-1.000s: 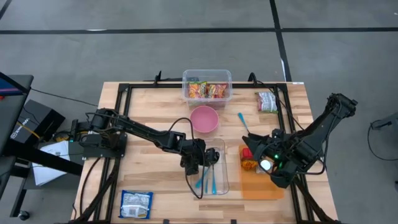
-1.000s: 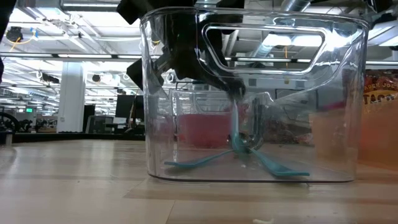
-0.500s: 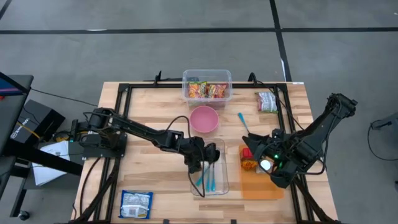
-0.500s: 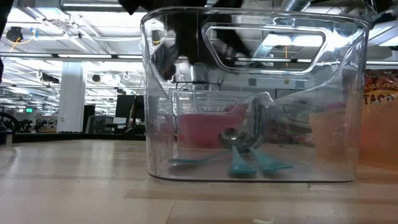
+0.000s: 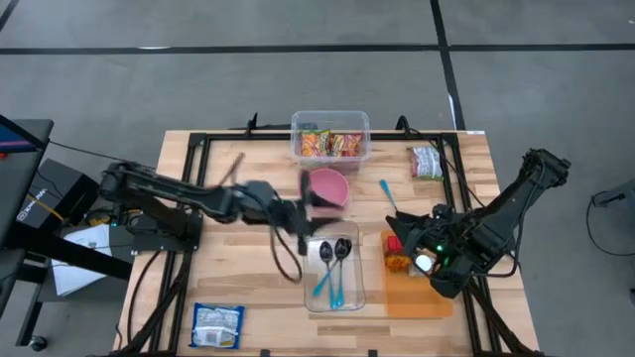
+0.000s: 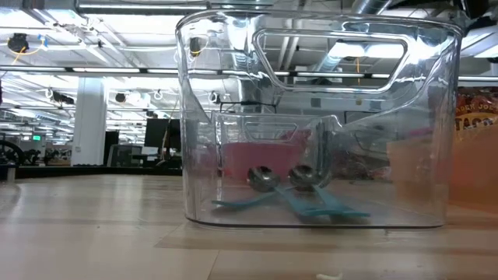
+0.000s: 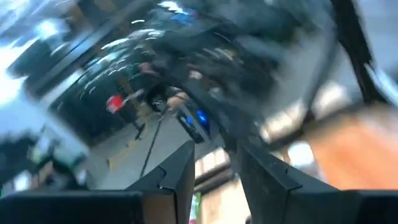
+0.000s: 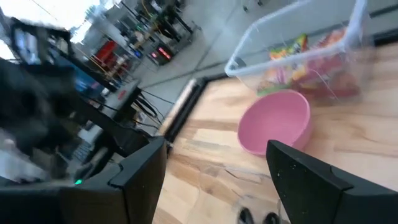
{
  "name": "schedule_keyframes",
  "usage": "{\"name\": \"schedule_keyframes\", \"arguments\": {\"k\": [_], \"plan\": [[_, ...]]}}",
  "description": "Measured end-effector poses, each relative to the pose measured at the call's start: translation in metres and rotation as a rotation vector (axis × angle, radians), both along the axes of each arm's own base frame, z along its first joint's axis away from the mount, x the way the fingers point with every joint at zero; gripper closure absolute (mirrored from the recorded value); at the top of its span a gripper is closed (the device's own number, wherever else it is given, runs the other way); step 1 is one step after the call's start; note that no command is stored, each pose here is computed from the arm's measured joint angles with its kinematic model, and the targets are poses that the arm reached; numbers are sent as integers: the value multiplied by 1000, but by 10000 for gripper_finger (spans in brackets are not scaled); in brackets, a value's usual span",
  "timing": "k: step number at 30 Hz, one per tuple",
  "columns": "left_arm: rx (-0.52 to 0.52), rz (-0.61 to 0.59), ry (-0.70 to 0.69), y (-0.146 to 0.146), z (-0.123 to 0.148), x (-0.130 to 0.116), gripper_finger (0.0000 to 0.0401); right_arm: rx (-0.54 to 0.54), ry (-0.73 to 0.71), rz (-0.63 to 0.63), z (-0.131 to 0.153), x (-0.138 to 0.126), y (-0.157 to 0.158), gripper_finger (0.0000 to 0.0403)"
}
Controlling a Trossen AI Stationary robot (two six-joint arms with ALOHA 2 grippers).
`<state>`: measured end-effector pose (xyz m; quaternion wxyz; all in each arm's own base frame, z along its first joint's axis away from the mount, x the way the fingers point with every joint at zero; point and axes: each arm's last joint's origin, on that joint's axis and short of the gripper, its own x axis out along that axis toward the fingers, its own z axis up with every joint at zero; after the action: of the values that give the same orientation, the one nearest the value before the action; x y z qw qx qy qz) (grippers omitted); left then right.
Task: Pick & Place Food Item
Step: Put the blue spoon into the bottom transparent bin
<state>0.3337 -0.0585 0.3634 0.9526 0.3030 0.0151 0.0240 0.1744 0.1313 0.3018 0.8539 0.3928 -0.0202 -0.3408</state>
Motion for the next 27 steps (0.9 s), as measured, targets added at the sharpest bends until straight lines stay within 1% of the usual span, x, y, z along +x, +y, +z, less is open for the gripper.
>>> {"name": "schedule_keyframes", "arguments": {"k": [2, 5, 7, 9, 14, 17, 21, 24, 27], "plan": [[-145, 41, -64, 7, 16, -13, 288, 25, 20, 0, 1, 1, -4, 136], [-324, 53, -139, 15, 35, -30, 288, 44, 73, 2, 1, 4, -12, 136], [-402, 53, -180, 19, 44, -39, 288, 43, 108, 4, 2, 7, -18, 136], [-449, 54, -203, 23, 50, -46, 288, 44, 138, -2, 3, 10, -24, 137], [-472, 47, -247, 25, 61, -58, 288, 85, 254, 5, 3, 18, -45, 138], [-473, 46, -253, 26, 63, -61, 288, 117, 331, 21, 3, 22, -58, 138], [-423, 52, -248, 26, 63, -63, 288, 132, 442, 44, 0, 26, -73, 138], [-421, 50, -259, 26, 65, -63, 288, 168, 515, 64, -3, 28, -84, 138], [-425, 89, -277, 27, 65, -63, 288, 214, 566, 59, -5, 28, -95, 138]]}}
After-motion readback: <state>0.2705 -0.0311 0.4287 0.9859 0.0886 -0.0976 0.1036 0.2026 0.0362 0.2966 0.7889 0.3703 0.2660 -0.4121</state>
